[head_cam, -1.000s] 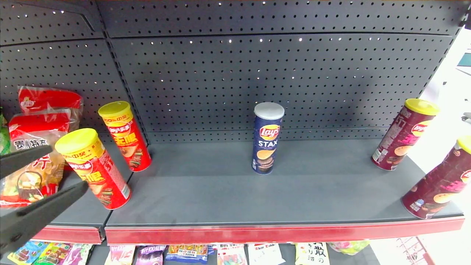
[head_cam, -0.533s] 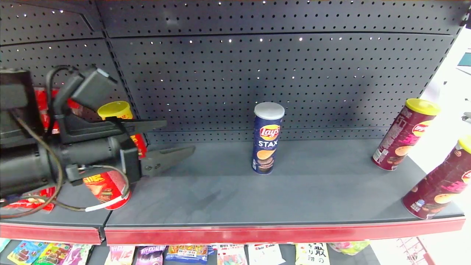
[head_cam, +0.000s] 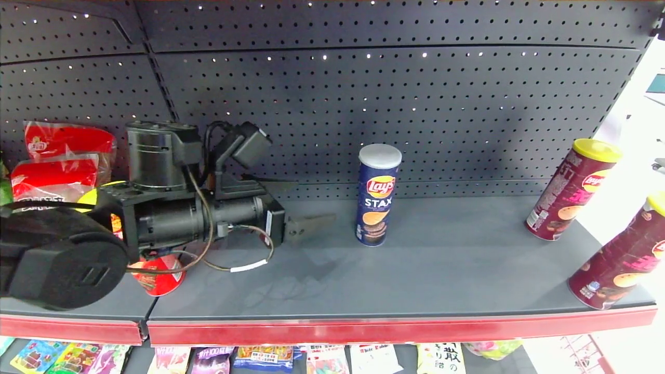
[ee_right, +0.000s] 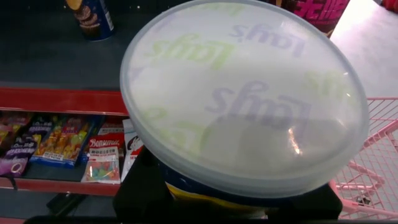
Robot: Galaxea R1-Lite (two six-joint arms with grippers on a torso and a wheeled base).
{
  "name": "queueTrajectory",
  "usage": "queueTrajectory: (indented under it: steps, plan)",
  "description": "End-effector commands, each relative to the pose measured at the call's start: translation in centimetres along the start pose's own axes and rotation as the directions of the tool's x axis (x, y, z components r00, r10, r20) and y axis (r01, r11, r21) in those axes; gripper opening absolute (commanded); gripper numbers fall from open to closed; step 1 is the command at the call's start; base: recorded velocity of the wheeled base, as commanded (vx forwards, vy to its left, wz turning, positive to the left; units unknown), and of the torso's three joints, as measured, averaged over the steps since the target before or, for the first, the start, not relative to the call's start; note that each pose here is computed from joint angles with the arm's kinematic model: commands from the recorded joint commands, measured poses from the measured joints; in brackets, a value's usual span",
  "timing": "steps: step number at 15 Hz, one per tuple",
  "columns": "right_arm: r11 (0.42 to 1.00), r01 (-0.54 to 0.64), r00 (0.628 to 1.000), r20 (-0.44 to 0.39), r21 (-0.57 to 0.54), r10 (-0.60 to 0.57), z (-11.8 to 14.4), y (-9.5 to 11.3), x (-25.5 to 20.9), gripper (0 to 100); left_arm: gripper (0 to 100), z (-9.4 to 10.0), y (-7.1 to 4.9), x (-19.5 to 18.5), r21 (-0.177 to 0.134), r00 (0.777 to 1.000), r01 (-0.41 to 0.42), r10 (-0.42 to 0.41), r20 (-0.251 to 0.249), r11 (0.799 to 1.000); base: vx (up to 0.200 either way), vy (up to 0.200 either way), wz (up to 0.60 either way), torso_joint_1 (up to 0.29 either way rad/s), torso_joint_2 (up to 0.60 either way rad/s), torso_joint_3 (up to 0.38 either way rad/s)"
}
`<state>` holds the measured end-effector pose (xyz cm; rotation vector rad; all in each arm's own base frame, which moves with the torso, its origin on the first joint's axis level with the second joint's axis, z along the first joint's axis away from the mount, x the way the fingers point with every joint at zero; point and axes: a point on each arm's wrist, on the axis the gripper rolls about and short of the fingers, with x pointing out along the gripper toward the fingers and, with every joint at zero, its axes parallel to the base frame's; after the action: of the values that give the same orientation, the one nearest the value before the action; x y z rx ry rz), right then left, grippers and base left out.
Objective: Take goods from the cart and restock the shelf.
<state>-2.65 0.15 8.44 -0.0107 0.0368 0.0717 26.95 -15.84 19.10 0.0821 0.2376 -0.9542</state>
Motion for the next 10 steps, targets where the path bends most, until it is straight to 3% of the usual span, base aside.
queueTrajectory:
  steps: [1, 3, 10]
  plan:
    - [1.000, -0.001, 1.000, 0.002, -0.001, 0.001, 0.0, 0.0, 0.0, 0, 100, -0.5, 1.0, 2.9, -0.001, 1.000, 0.005, -0.005, -0.018, 1.000, 0.000, 0.000, 0.00, 0.000, 0.00, 0.000]
    - [1.000, -0.001, 1.000, 0.002, -0.001, 0.001, 0.0, 0.0, 0.0, 0, 100, 0.4, 1.2, 5.5, 0.031, 1.000, 0.005, -0.006, 0.015, 1.000, 0.000, 0.000, 0.00, 0.000, 0.00, 0.000]
    - [1.000, 0.004, 1.000, 0.000, 0.000, -0.004, 0.0, 0.0, 0.0, 0, 100, 0.5, 1.6, 10.4, 0.051, 0.999, 0.017, -0.019, 0.038, 0.999, 0.000, 0.000, 0.00, 0.000, 0.00, 0.000]
